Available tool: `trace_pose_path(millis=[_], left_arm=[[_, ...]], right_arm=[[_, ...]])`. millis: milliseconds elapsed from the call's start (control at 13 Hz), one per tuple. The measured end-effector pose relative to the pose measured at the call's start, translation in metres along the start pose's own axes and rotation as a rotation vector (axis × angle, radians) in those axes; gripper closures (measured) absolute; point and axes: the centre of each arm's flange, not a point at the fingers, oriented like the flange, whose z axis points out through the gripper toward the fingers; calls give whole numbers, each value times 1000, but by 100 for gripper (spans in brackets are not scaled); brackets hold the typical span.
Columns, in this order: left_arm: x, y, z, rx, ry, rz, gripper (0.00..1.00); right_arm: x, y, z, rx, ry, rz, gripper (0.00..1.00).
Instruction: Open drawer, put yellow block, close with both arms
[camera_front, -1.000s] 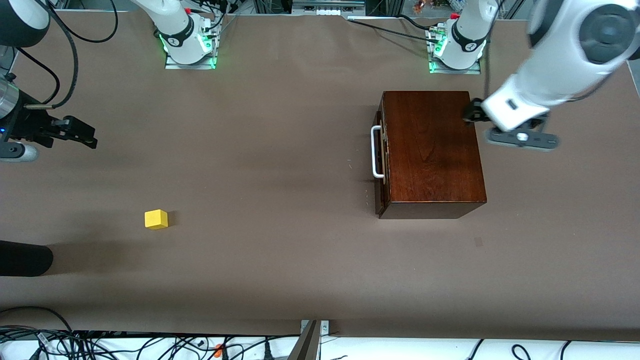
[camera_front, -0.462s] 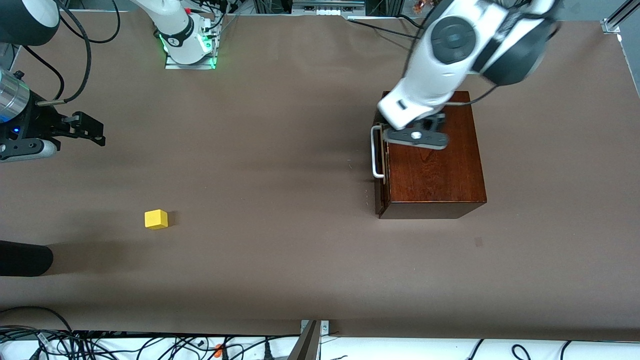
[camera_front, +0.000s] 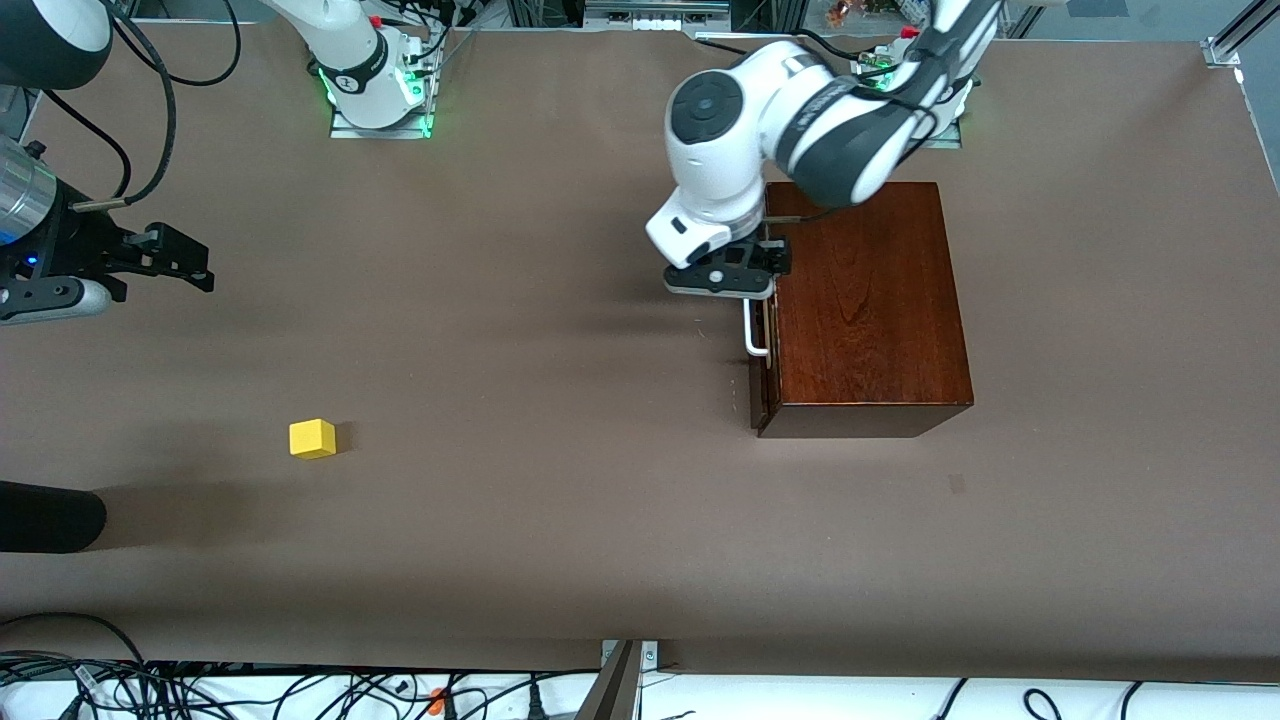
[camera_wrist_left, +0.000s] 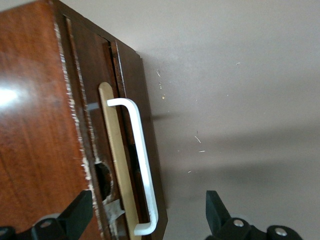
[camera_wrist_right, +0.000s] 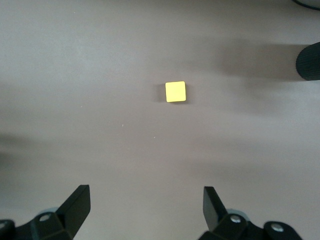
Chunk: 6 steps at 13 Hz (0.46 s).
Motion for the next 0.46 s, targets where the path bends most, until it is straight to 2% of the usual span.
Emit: trace_pose_path(millis=[462], left_arm=[[8,2,42,36,-49,11,0]], right_arm=[[-1,8,0,-1,-4,14,0]])
